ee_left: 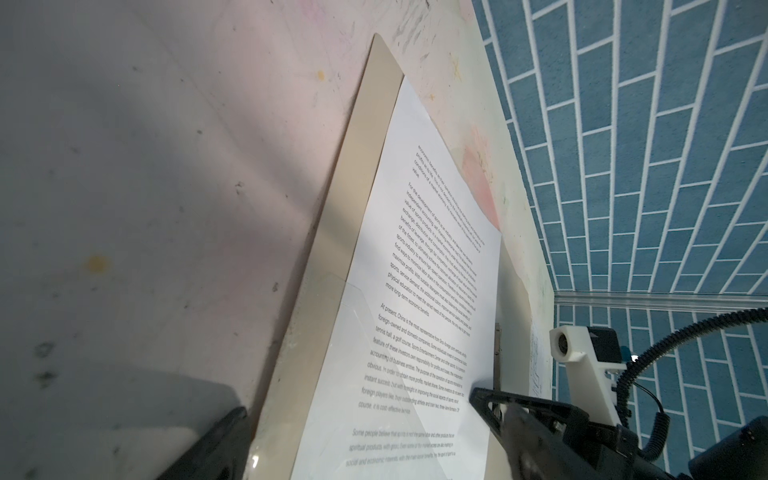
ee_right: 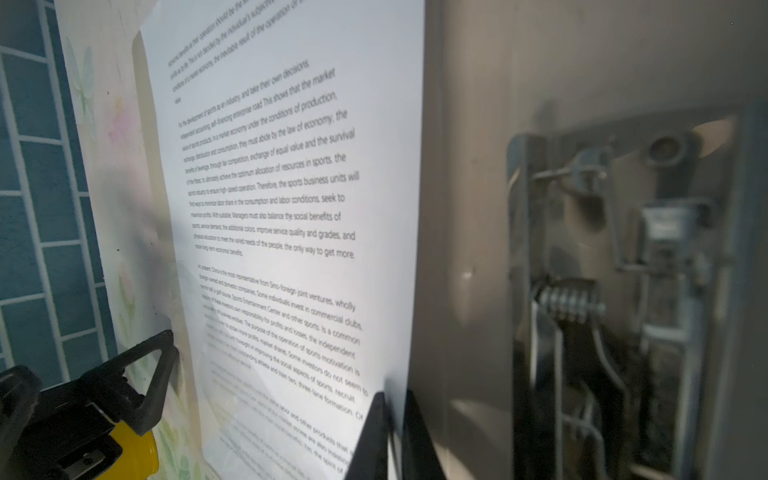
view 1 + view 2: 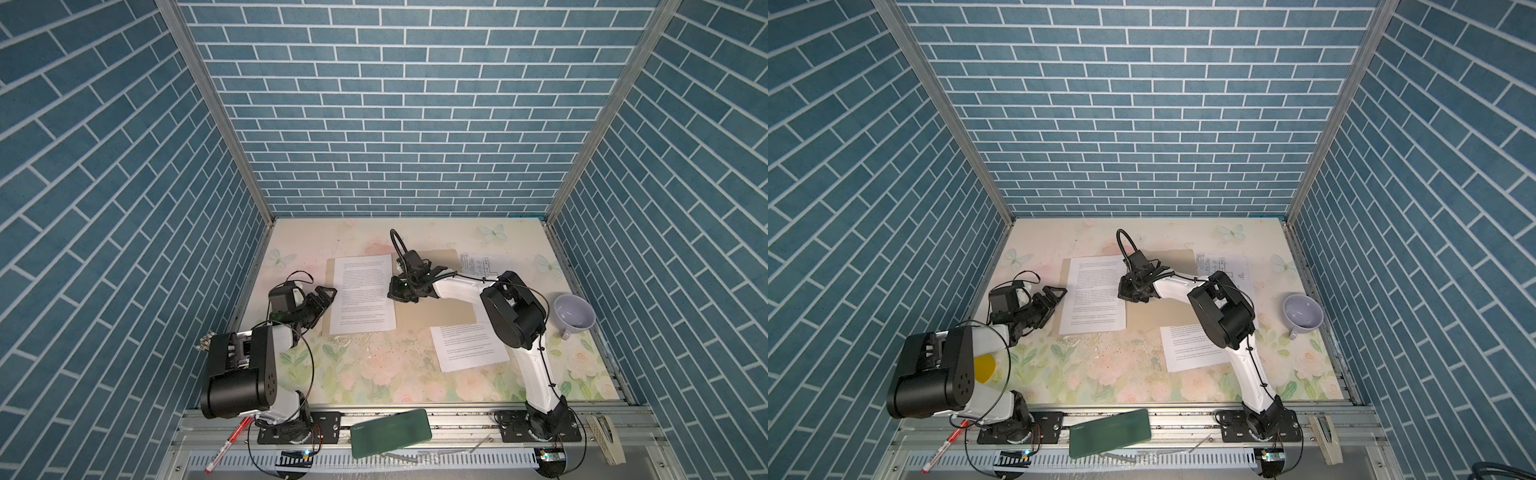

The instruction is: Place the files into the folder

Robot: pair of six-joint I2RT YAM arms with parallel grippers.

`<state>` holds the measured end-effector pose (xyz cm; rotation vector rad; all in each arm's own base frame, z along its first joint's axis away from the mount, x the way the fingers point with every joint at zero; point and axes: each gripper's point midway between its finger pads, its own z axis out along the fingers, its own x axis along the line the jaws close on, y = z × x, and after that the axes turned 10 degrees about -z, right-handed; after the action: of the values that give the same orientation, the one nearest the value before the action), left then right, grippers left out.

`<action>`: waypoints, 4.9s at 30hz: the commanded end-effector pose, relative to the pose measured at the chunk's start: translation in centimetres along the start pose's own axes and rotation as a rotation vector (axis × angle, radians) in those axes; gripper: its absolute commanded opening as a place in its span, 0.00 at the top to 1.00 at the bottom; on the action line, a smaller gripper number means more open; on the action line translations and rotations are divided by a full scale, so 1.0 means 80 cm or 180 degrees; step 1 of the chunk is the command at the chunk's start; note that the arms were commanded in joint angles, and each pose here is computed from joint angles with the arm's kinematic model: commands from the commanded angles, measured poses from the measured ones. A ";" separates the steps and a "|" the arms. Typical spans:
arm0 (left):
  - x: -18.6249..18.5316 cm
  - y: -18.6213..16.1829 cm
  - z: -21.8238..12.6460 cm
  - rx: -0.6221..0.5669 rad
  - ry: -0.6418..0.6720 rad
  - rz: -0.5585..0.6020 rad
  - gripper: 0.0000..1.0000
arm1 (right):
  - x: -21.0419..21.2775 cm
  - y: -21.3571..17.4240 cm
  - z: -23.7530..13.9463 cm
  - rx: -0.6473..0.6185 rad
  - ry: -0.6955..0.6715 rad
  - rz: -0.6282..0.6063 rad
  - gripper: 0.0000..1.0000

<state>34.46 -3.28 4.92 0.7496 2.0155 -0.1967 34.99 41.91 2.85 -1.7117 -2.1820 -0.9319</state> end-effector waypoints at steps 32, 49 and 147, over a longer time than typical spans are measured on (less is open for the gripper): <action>0.080 -0.062 -0.002 0.0465 0.0631 -0.0547 0.04 | 0.005 -0.014 0.024 0.0245 0.0062 -0.0028 0.98; 0.083 -0.066 -0.004 0.0467 0.0643 -0.0551 0.04 | -0.006 -0.029 0.005 0.0293 -0.0087 0.0087 0.80; -0.154 -0.160 0.241 0.1113 0.0370 0.0928 0.85 | -0.077 -0.016 -0.061 -0.0462 0.0403 0.0239 0.77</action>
<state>45.41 -26.59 3.25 1.2856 1.9599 -0.3565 35.18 34.57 4.11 -1.6966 -2.0310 -1.2170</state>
